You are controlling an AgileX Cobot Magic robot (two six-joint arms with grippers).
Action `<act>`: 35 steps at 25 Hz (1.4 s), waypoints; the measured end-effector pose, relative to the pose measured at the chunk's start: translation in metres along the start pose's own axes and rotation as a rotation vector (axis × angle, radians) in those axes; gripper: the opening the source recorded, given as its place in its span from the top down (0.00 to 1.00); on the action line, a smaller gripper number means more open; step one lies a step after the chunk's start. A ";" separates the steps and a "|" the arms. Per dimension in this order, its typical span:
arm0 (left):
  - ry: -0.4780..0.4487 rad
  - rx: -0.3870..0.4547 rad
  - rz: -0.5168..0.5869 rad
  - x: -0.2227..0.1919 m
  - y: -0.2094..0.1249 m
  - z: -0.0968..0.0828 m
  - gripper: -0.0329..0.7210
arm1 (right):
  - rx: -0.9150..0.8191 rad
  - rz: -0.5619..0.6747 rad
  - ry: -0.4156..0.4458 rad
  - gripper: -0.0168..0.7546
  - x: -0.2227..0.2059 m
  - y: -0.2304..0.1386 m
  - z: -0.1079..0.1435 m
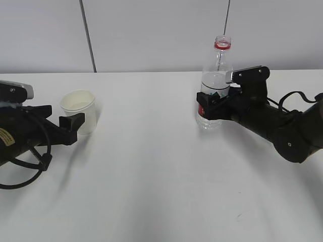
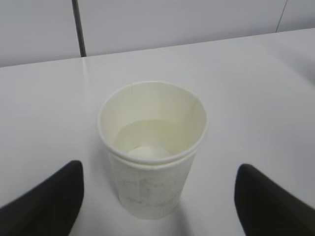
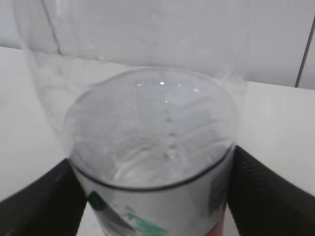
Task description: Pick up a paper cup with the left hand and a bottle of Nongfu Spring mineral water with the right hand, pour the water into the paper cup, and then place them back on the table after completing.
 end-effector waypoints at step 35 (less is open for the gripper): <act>0.002 0.002 0.014 0.000 -0.002 0.000 0.20 | 0.022 0.032 0.025 0.12 0.004 -0.005 0.005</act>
Point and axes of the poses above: a point on each arm's last joint axis where the gripper is mounted, x pointing back along that axis away from the gripper, z along the wrist's bending axis when the last joint is at zero, y = z × x, the point moved 7 cm from there along -x, pointing out along that axis toward the gripper
